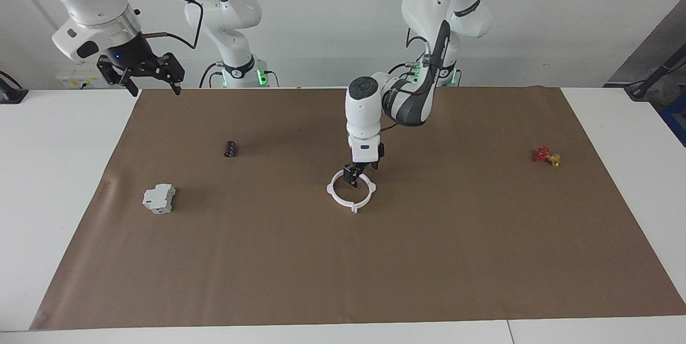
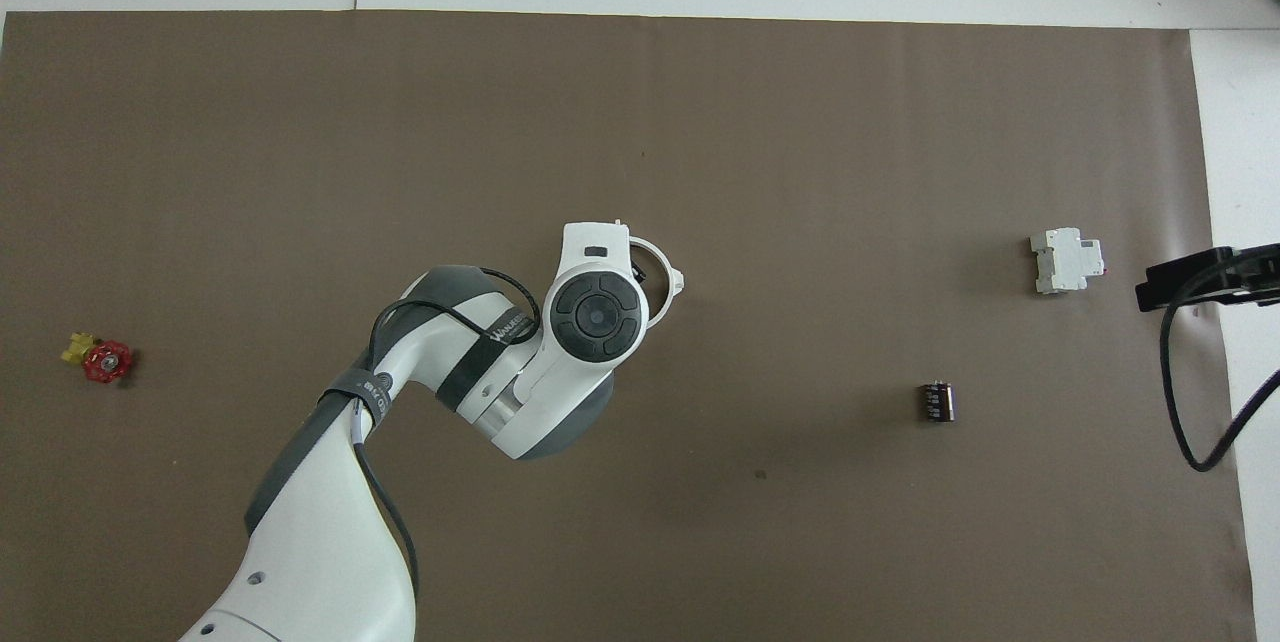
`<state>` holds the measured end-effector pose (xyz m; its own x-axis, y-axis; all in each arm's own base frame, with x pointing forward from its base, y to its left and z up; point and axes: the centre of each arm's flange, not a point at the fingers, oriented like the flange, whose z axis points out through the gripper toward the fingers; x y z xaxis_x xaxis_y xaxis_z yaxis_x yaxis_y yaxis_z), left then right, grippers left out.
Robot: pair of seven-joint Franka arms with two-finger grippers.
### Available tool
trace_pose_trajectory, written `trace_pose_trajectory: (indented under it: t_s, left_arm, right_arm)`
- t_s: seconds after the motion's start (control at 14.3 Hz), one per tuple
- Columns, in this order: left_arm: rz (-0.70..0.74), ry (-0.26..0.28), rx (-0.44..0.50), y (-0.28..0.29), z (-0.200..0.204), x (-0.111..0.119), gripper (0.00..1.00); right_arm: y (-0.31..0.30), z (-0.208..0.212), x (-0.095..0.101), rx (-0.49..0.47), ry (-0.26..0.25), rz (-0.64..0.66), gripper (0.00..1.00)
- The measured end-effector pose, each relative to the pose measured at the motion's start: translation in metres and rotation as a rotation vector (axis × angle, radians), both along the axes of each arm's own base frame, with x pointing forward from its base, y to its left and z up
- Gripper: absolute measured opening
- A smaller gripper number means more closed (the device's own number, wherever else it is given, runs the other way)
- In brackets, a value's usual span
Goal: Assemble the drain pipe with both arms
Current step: 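Press the held half-ring onto the centre half-ring with the left gripper, then open the left gripper and withdraw it from the joined ring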
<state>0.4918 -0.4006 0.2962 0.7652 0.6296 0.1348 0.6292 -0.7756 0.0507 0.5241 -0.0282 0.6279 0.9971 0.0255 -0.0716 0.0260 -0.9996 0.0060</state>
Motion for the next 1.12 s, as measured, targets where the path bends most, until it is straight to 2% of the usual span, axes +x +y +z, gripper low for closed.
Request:
trace_pose_trajectory:
  t_s: [0.49, 0.77, 0.98, 1.12]
  left_arm:
    - [-0.002, 0.004, 0.012, 0.002, 0.008, 0.004, 1.0]
    - [-0.048, -0.006, 0.034, 0.036, 0.085, 0.02, 1.0]
    - [-0.159, 0.035, 0.084, 0.09, 0.146, 0.026, 1.0]
    - [-0.253, 0.061, 0.107, 0.145, 0.182, 0.036, 1.0]
  right_arm:
    - [0.0, 0.0, 0.0, 0.0, 0.0, 0.0, 1.0]
    - [0.0, 0.0, 0.0, 0.0, 0.0, 0.0, 1.0]
    - [0.0, 0.0, 0.0, 0.0, 0.0, 0.0, 1.0]
    - [0.0, 0.0, 0.0, 0.0, 0.0, 0.0, 1.0]
